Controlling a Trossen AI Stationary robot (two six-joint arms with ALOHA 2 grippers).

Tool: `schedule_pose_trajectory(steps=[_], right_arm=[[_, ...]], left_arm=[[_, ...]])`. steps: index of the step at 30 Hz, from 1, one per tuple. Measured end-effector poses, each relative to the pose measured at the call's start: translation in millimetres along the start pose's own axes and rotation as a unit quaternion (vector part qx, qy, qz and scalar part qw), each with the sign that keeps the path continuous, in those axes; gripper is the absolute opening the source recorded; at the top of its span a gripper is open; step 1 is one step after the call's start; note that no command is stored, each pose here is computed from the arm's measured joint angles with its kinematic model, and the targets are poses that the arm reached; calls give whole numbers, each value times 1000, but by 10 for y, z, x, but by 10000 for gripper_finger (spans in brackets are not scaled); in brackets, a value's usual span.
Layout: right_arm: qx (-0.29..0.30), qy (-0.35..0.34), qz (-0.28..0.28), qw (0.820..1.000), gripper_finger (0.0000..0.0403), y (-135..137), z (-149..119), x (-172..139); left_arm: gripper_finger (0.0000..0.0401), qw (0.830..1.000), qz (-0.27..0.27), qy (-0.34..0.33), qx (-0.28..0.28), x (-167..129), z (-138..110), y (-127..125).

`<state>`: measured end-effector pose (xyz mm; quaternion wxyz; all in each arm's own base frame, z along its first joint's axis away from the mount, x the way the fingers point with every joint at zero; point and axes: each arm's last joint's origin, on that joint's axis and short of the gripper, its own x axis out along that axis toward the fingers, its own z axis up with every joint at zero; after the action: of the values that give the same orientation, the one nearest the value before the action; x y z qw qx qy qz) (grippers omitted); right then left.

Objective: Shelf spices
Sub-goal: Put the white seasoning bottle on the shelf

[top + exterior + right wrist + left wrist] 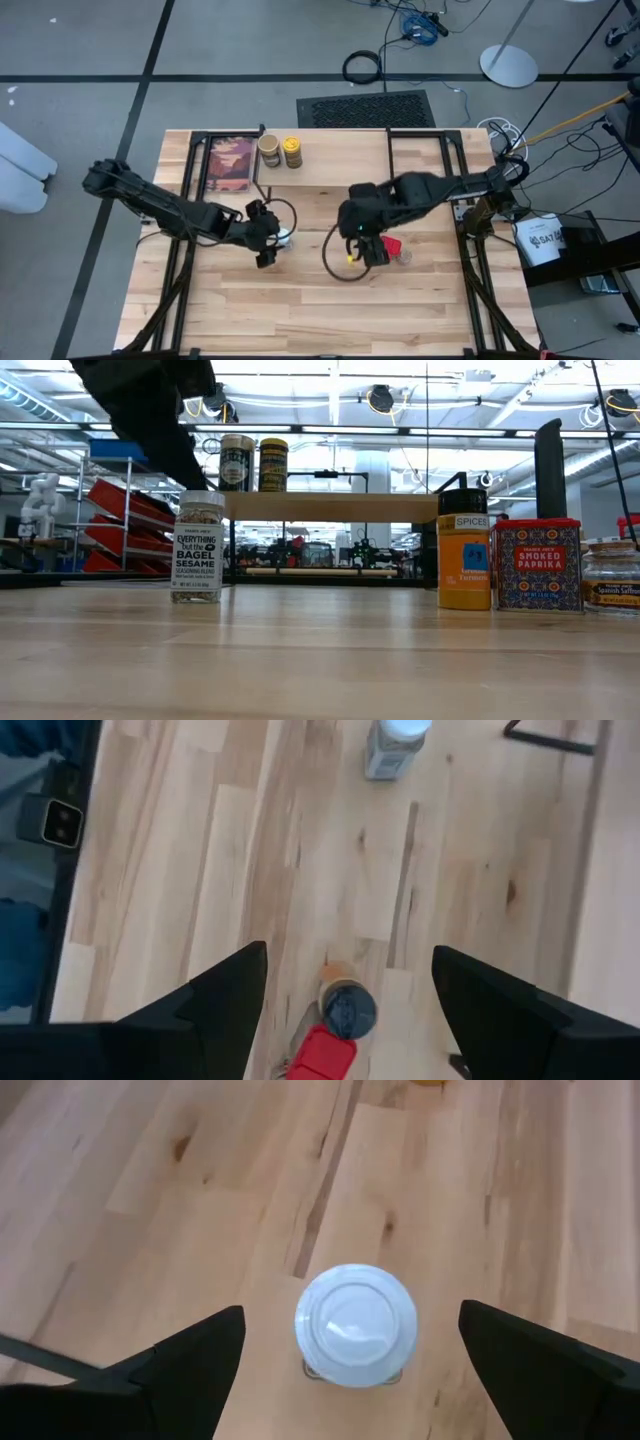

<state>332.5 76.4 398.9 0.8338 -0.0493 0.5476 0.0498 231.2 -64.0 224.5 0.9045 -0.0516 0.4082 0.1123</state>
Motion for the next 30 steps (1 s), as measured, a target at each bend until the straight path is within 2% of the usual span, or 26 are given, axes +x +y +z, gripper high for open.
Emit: schedule_pose_trajectory(steps=[10,14,21,30], right_arm=[[-9,17,-2,1000,272,205,-64,573],[0,12,-1,1000,265,212,-170,681],[5,-41,4,999,244,194,-310,704],[-11,-115,8,993,225,187,-339,803]], left_arm=[[377,1000,16,21,10,236,-40,-75],[366,999,20,30,14,278,-59,-84],[307,999,20,30,14,310,-60,-96],[213,1000,14,19,9,311,-38,-108]])
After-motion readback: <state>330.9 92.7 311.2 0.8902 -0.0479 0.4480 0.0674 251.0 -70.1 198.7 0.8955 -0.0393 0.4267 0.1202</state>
